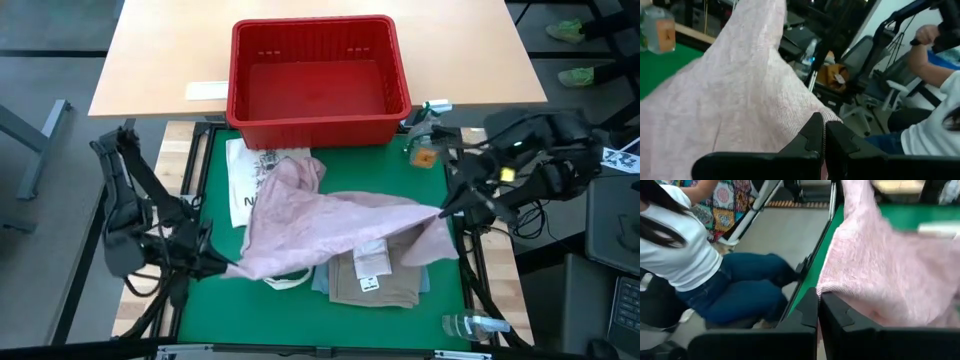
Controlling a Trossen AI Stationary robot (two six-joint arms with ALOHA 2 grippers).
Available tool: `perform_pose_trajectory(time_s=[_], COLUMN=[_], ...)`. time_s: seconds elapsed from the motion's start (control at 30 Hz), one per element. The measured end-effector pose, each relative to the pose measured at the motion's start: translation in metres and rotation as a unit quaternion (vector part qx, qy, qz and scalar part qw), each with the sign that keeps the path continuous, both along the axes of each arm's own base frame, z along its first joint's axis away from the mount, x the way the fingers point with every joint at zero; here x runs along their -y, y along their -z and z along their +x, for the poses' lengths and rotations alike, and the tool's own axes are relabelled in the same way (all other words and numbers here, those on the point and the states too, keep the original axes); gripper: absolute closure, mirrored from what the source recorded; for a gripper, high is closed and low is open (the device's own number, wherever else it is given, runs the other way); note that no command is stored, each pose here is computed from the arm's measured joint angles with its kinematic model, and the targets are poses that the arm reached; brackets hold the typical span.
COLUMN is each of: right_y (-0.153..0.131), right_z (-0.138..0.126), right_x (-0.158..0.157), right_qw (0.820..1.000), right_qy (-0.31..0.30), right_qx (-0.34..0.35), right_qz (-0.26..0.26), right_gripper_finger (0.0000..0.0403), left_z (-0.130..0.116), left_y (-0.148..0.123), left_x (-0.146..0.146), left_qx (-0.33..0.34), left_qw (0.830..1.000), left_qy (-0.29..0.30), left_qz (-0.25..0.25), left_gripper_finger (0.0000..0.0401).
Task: Fold laundry
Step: Fold the pink polo
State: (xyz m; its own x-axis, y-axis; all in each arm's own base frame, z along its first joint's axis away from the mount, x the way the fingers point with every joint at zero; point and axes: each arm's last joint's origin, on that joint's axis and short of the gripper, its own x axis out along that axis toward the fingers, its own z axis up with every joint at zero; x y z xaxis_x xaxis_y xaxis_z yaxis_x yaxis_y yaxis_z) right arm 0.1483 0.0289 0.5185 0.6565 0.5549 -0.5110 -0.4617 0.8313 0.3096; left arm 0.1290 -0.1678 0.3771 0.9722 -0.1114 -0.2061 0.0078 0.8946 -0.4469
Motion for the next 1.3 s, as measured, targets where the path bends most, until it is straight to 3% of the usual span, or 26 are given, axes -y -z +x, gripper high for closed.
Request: perform_pose_trajectory(time_s=[0.27, 0.57, 0.67, 0.83, 0.93, 1.07, 1.2, 1.3], right_y=[0.052, 0.104, 0.104, 0.090, 0.087, 0.097, 0.109, 0.118], right_z=[0.031, 0.039, 0.030, 0.016, 0.008, 0.006, 0.011, 0.017], right_x=[-0.014, -0.087, -0.112, -0.145, -0.162, -0.178, -0.193, -0.203], right_qw=[0.990, 0.966, 0.966, 0.977, 0.986, 0.988, 0.984, 0.978], right_qy=[-0.003, -0.091, -0.103, -0.110, -0.094, -0.073, -0.063, -0.071], right_qx=[-0.139, -0.239, -0.231, -0.160, -0.111, -0.123, -0.156, -0.189], right_qz=[0.015, 0.041, 0.049, 0.084, 0.076, 0.053, 0.050, 0.050], right_gripper_finger=[0.0398, 0.0398, 0.0398, 0.0398, 0.0398, 0.0398, 0.0398, 0.0398], left_z=[0.006, -0.004, -0.010, -0.018, -0.014, -0.003, 0.007, 0.010], left_y=[0.022, 0.039, 0.038, 0.038, 0.041, 0.053, 0.068, 0.080], left_x=[0.030, 0.057, 0.059, 0.062, 0.065, 0.071, 0.082, 0.090], left_qx=[-0.039, -0.068, -0.061, -0.053, -0.059, -0.092, -0.161, -0.223], left_qw=[0.999, 0.992, 0.992, 0.992, 0.990, 0.986, 0.969, 0.945], left_qy=[0.008, 0.006, 0.002, 0.002, -0.007, -0.002, 0.020, 0.031], left_qz=[-0.034, -0.110, -0.113, -0.117, -0.127, -0.141, -0.186, -0.238], left_gripper_finger=[0.0401, 0.0401, 0.0401, 0.0401, 0.0401, 0.0401, 0.0401, 0.0401])
